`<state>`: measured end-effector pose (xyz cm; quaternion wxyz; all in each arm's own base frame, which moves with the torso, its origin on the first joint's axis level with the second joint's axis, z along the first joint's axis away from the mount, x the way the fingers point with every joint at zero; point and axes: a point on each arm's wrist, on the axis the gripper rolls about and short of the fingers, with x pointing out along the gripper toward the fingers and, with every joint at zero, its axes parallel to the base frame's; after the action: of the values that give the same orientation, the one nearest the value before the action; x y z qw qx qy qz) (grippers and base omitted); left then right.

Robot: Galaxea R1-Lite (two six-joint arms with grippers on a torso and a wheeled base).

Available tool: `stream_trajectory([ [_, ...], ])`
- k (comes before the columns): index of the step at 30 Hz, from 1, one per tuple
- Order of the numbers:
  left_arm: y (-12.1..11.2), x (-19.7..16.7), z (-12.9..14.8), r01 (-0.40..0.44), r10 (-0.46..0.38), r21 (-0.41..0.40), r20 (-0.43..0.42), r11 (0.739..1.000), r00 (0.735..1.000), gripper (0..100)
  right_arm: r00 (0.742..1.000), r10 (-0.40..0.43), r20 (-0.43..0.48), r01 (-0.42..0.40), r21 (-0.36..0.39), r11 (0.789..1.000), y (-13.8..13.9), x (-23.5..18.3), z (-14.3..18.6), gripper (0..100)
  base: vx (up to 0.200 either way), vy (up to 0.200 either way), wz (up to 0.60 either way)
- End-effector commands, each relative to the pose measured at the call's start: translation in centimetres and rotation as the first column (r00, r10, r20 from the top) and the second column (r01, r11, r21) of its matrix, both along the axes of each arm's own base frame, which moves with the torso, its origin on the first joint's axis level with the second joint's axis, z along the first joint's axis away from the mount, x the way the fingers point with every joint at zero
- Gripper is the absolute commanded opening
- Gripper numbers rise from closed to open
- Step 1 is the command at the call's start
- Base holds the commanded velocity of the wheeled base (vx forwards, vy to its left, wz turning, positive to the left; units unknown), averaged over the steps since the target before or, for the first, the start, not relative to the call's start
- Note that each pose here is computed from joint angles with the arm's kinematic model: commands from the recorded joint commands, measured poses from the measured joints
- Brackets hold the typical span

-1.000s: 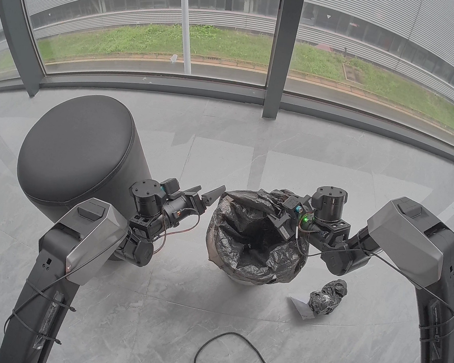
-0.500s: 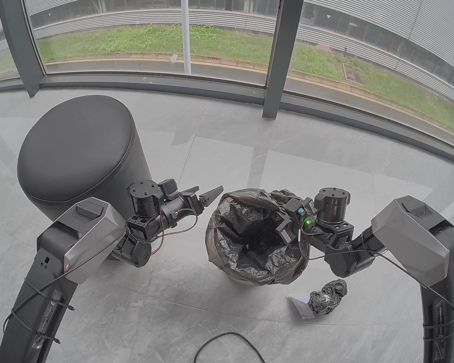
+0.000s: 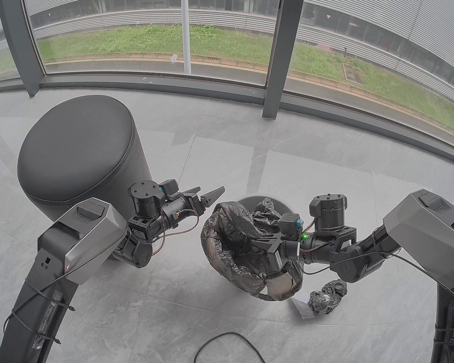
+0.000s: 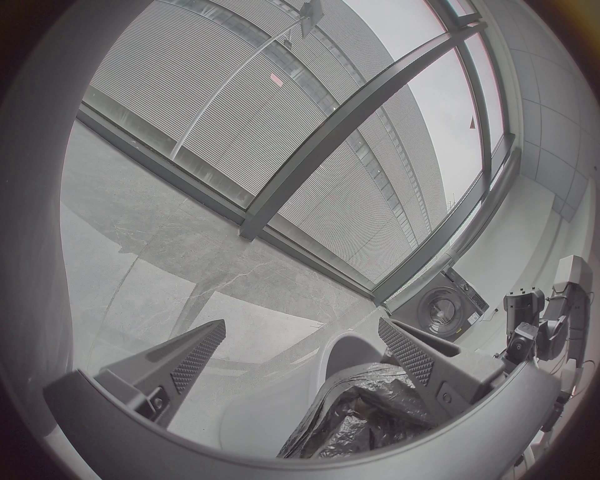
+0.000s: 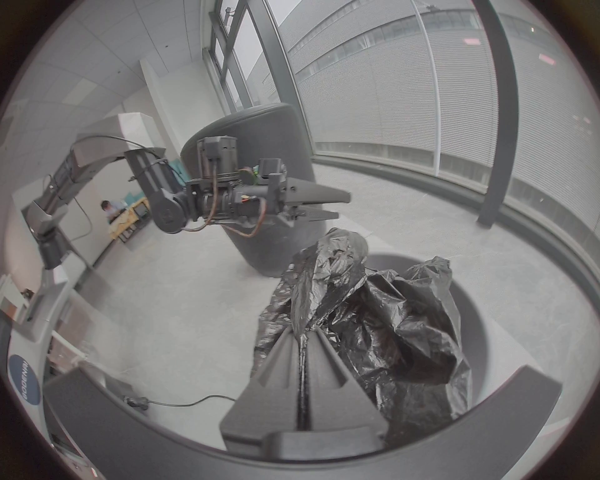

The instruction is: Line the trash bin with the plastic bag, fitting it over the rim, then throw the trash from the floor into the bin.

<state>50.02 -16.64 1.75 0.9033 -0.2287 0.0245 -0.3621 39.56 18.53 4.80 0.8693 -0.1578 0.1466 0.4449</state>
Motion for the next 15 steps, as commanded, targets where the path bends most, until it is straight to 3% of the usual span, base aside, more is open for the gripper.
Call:
stream_trajectory([
  [1, -0.1, 0.0, -0.1, 0.002, -0.002, 0.0, -0.004, 1.0, 1.0, 100, 0.998, 0.047, -0.035, -0.046, 0.024, 0.999, 0.8, 0.7, -0.1, 0, 0.0, 0.0, 0.0],
  [7, -0.1, 0.0, -0.3, 0.002, -0.002, 0.001, -0.007, 1.0, 1.0, 100, 0.991, -0.009, -0.135, 0.025, 0.119, 0.993, 0.6, 3.0, 0.2, 0, 0.0, 0.0, 0.0],
  [10, -0.1, 0.0, -0.5, 0.002, -0.002, 0.003, -0.009, 1.0, 1.0, 100, 0.985, -0.071, -0.16, 0.102, 0.19, 0.976, -0.6, 5.3, 1.1, 0, 0.0, 0.0, 0.0],
  [15, -0.1, 0.0, -0.8, 0.002, -0.002, 0.003, -0.01, 1.0, 1.0, 100, 0.943, -0.118, -0.312, 0.198, 0.24, 0.95, -2.9, 6.6, 2.7, 0, 0.0, 0.0, 0.0],
])
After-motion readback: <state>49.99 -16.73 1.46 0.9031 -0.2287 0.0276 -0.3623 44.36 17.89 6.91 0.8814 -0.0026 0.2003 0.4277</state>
